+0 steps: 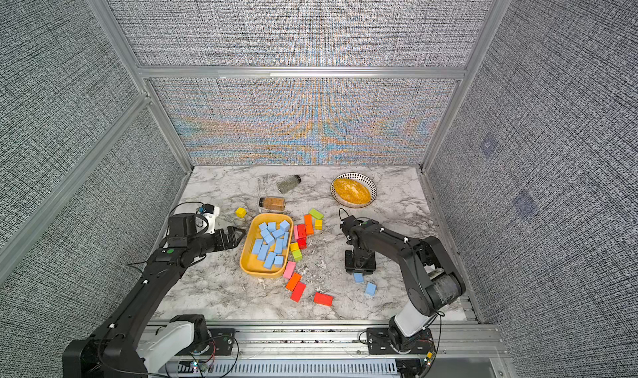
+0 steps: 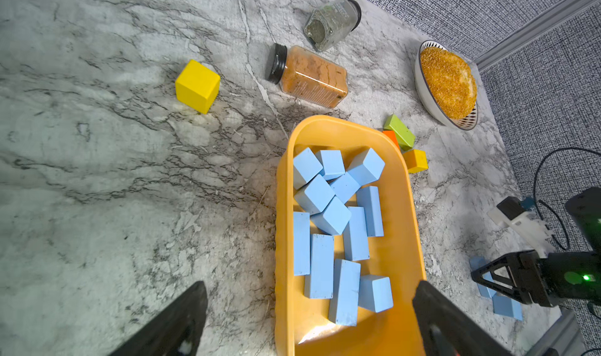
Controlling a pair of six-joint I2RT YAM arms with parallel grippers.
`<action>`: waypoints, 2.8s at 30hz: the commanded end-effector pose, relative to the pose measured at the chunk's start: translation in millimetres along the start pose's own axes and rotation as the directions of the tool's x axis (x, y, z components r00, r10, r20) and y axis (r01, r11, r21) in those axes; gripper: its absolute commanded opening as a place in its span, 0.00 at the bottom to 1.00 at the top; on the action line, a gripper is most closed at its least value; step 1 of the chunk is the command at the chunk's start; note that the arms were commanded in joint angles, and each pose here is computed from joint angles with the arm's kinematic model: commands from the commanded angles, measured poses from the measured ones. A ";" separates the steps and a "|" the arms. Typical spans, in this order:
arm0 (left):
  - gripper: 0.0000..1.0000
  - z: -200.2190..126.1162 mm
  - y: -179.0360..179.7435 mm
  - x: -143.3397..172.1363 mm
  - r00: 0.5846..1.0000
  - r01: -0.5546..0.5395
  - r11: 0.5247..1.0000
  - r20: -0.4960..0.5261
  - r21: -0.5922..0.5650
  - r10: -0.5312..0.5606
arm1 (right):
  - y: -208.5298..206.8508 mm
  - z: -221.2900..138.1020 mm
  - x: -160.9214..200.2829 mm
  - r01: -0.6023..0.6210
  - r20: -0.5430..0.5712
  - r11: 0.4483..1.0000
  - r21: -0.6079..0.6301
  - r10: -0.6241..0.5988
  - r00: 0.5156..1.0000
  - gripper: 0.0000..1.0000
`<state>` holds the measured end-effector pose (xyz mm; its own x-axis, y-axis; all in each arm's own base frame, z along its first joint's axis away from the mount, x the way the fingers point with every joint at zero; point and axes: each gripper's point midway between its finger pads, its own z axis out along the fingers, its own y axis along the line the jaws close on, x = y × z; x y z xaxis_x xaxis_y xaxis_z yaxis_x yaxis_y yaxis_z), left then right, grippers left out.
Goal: Pick out the blue building blocks
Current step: Pick up the building block from the center of the board, then place the building block in the storage box.
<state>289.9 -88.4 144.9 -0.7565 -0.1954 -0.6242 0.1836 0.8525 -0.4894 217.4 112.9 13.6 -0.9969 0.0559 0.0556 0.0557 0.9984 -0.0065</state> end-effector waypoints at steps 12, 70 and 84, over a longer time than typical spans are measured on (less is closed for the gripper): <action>0.96 -26.4 -31.8 -9.2 0.943 -0.308 0.946 0.165 0.100 0.289 | 78.6 -101.0 -54.7 0.151 0.334 0.932 -0.329 -0.035 0.942 0.16; 0.48 -56.5 -185.0 6.5 0.253 -0.954 0.098 0.591 0.282 0.766 | 288.7 -269.9 4.9 0.693 0.657 0.197 -0.694 -0.222 0.720 0.61; 0.49 -21.0 -113.5 36.6 0.113 -0.924 0.032 0.192 0.381 0.975 | 211.7 -253.8 -44.3 0.533 0.676 0.549 -0.644 0.084 0.732 0.72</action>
<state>229.6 -196.8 213.3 0.2229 0.6129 -0.7581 0.9365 0.0811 0.3410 276.8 334.0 267.1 -0.7693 0.0489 -0.6371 -0.5236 0.5232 0.6724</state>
